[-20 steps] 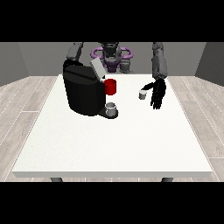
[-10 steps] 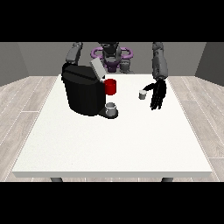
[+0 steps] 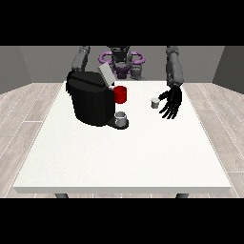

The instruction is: Insert the coffee pod into the coffee machine and close the lid

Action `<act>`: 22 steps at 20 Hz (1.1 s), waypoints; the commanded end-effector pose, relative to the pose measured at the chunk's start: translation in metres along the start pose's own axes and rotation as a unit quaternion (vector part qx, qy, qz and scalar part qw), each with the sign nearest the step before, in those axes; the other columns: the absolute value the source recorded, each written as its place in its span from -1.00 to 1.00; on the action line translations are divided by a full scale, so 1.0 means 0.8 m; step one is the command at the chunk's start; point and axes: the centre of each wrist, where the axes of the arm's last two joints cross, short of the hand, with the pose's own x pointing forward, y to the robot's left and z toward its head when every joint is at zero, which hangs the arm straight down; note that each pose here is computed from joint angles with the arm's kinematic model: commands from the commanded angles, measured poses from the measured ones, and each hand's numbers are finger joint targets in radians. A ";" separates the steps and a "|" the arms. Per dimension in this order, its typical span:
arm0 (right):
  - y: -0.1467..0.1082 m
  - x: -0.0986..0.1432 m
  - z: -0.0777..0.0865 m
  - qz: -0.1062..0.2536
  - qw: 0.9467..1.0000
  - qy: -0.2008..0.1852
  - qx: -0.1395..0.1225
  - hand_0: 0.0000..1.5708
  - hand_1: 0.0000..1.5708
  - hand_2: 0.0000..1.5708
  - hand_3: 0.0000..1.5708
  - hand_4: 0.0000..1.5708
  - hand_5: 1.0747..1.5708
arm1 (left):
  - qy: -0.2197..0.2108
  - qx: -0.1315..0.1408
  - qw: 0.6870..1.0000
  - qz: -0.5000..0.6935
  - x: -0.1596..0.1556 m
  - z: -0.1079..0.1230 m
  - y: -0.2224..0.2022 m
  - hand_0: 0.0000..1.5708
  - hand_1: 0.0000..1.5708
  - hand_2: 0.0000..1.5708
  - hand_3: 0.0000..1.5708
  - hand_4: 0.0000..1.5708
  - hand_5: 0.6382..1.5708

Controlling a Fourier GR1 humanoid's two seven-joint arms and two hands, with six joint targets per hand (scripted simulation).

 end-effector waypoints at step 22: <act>-0.019 -0.051 0.017 -0.003 0.996 0.073 -0.042 -1.00 -1.00 -1.00 -1.00 -0.48 1.00 | -0.077 -0.057 0.995 -0.015 0.045 -0.014 -0.095 0.74 0.74 0.81 0.74 -0.14 1.00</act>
